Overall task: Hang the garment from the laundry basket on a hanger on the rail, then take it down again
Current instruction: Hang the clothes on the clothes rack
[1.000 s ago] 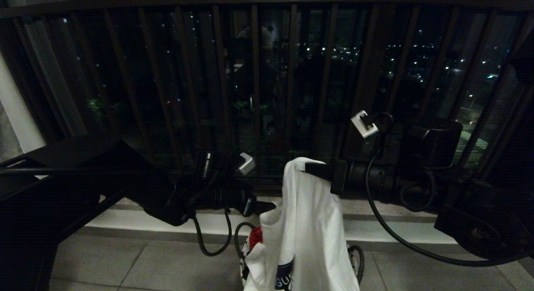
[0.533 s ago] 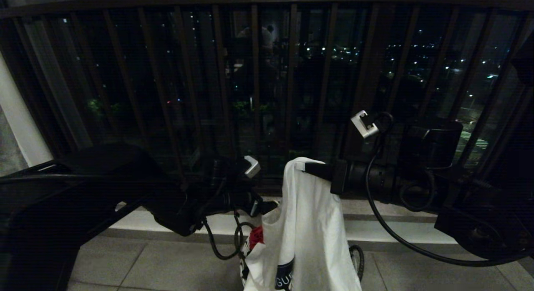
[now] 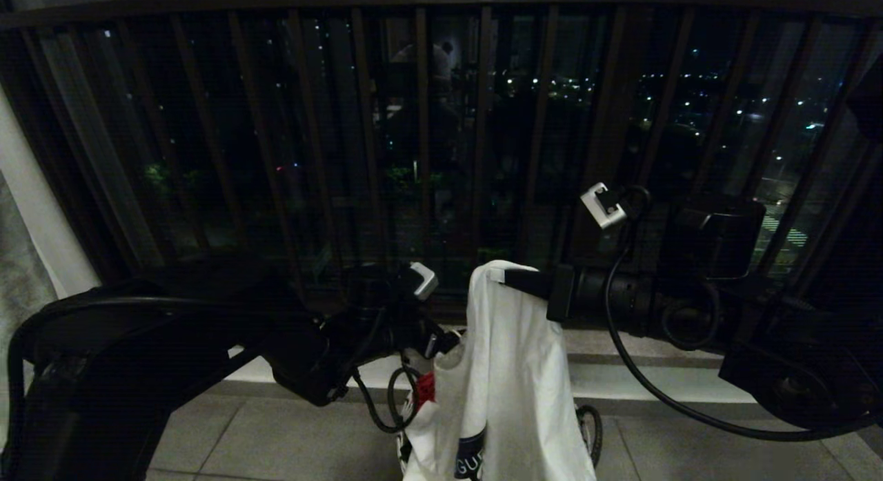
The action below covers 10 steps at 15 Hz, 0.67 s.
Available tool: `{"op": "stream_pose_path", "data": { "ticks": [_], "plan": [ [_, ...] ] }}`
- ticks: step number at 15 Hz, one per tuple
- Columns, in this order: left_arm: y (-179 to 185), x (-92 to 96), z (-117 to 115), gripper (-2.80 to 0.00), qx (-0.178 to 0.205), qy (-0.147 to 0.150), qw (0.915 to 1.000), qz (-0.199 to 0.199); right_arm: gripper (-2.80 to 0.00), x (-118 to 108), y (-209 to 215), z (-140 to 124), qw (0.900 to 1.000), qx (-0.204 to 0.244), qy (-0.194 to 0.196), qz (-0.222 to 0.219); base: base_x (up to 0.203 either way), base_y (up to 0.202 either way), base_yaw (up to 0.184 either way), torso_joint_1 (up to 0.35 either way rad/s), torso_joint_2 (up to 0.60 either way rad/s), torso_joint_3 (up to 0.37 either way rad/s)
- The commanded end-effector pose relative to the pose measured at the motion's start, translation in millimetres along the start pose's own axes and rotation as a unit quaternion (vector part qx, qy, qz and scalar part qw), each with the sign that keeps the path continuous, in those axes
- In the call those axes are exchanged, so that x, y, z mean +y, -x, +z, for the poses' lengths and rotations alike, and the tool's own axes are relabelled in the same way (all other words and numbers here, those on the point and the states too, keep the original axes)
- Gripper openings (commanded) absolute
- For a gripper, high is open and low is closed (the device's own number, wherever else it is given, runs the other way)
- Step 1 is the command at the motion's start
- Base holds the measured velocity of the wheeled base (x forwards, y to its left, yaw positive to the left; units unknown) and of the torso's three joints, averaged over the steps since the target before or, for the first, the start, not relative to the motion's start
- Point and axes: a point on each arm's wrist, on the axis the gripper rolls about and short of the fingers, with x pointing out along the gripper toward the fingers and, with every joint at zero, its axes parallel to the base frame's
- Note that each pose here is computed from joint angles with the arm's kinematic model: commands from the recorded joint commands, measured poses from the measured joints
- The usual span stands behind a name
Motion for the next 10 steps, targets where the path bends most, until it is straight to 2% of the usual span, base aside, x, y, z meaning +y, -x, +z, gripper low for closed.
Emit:
{"op": "stream_pose_path", "data": {
  "ticks": [1,4,9,10],
  "plan": [
    [-3.4,0.0,-4.1,0.00,-0.005,-0.002,1.0000,0.005,-2.80,0.0,-0.2,-0.2,1.000,0.000,0.000,0.002,0.000,0.000,0.000,0.000,0.00,0.000],
    [1.6,4.7,2.6,0.00,-0.012,-0.004,0.9998,0.014,-2.80,-0.3,-0.6,-0.3,1.000,0.000,-0.001,0.002,0.000,0.000,0.000,0.000,0.00,0.000],
    [-1.1,3.8,-1.1,0.00,-0.009,-0.002,0.9999,0.013,-2.80,-0.3,-0.6,-0.2,1.000,0.000,0.000,0.002,0.000,0.000,0.000,0.000,0.00,0.000],
    [-0.8,4.0,0.2,-2.80,-0.012,-0.003,0.9998,0.014,-2.80,-0.3,-0.6,-0.2,1.000,0.000,0.000,0.002,0.000,0.000,0.000,0.000,0.00,0.000]
  ]
}}
